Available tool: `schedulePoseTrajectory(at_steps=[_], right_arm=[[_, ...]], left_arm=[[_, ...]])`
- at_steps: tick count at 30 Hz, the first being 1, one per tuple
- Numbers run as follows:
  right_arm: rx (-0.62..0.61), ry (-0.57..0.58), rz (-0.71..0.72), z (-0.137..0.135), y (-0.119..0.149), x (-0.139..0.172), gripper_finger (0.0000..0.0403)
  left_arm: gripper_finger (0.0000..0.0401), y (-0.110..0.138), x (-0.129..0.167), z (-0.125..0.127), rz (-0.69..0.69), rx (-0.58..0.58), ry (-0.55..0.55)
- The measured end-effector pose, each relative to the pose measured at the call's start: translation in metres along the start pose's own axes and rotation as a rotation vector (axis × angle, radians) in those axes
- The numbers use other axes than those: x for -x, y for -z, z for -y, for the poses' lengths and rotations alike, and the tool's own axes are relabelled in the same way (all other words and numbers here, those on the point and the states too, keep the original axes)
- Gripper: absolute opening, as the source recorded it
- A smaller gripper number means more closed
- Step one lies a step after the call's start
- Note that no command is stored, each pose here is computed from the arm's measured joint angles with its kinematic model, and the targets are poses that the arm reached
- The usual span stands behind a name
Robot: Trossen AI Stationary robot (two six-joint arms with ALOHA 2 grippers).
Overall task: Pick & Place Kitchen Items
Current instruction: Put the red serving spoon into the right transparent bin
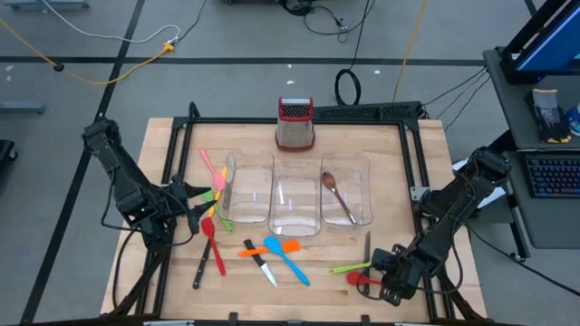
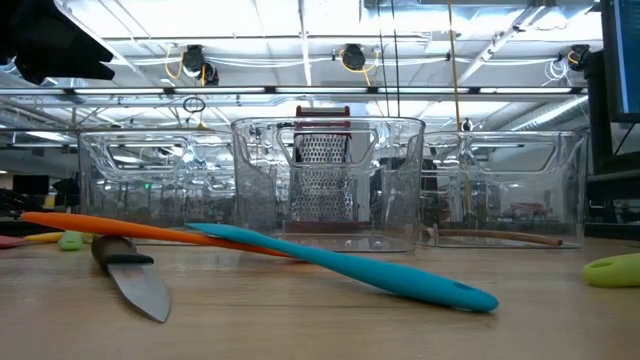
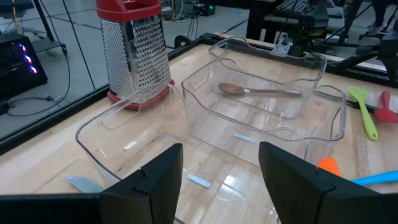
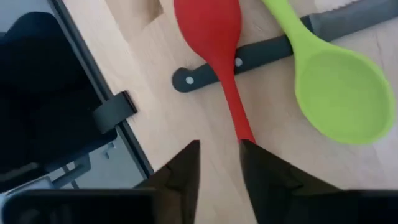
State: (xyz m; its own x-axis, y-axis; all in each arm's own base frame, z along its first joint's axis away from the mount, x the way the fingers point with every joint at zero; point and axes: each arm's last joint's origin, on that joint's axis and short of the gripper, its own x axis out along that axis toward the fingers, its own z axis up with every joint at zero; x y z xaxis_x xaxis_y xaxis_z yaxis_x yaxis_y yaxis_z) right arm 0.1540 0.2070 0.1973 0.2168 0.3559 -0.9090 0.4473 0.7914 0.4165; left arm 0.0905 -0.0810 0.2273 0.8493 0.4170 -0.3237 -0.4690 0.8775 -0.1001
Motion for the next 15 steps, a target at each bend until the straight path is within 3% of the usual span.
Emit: schedulePoseTrajectory(at_steps=[6, 15], right_arm=[[0.071, -0.073, 0.046, -0.0078, 0.0009, 0.0002, 0.0168], [0.071, -0.061, 0.046, 0.0002, 0.0013, -0.0081, 0.0154]], left_arm=[[0.0216, 0.0, 0.0, 0.0, 0.0, -0.006, 0.0], [0.0216, 0.0001, 0.0, -0.0003, -0.001, -0.009, -0.001]])
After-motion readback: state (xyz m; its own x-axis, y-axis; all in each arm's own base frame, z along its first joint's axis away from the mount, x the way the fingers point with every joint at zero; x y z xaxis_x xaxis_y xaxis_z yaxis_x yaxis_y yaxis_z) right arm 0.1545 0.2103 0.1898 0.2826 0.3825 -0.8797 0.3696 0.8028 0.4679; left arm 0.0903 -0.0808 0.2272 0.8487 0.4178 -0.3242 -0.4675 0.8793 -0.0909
